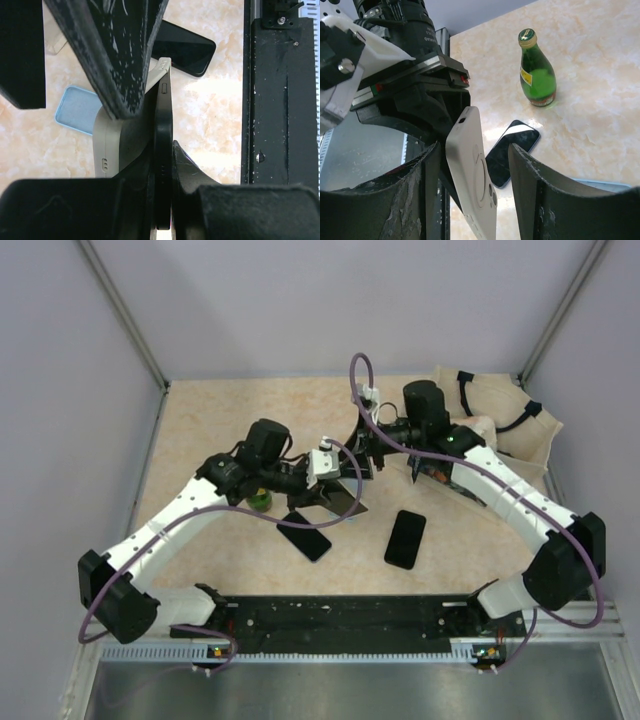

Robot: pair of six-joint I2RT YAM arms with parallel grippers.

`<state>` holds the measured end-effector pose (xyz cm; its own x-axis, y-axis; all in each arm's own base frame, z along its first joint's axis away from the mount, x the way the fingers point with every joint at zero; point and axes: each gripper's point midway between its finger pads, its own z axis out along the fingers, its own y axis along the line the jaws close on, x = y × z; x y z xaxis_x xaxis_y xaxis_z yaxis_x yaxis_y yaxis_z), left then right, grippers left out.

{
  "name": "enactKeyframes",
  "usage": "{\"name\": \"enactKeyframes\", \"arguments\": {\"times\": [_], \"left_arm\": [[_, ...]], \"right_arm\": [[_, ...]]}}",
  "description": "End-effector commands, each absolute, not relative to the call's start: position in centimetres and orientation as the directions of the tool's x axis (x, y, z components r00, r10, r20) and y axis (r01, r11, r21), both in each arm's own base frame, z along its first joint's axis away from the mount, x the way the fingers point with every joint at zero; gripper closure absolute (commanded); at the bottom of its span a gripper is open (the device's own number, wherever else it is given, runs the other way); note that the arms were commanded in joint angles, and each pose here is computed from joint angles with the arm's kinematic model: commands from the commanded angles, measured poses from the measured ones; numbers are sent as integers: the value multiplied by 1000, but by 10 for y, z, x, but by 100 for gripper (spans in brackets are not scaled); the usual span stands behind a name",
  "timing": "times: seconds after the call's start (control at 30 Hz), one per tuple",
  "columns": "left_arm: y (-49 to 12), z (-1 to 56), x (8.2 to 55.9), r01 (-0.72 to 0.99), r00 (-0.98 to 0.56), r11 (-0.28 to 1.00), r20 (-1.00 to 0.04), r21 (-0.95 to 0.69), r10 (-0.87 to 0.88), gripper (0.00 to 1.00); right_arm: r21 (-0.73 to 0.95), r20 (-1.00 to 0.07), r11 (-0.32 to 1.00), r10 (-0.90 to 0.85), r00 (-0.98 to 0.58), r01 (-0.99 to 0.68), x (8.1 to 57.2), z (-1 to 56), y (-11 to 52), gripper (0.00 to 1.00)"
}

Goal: Take the phone out of the phone case
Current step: Remove the phone case from the phone.

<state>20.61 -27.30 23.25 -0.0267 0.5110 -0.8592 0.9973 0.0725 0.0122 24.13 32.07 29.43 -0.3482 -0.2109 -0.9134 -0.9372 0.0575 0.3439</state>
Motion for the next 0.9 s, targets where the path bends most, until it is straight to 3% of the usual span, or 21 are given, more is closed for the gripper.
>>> {"name": "enactKeyframes", "arguments": {"times": [0.0,0.53,0.8,0.87], "left_arm": [[-284,258,215,993,65,55,-880,103,470,100],[-286,263,216,992,74,56,-882,113,465,100],[-290,272,219,990,76,74,-896,120,437,100],[-290,271,219,990,76,72,-896,120,437,100]], "right_arm": [[304,-932,45,-195,-307,-952,240,308,329,45],[227,-920,136,-296,-258,-964,246,263,334,54],[205,-905,133,-352,-239,-970,237,238,337,54],[209,-903,122,-358,-239,-970,234,235,338,60]]}}
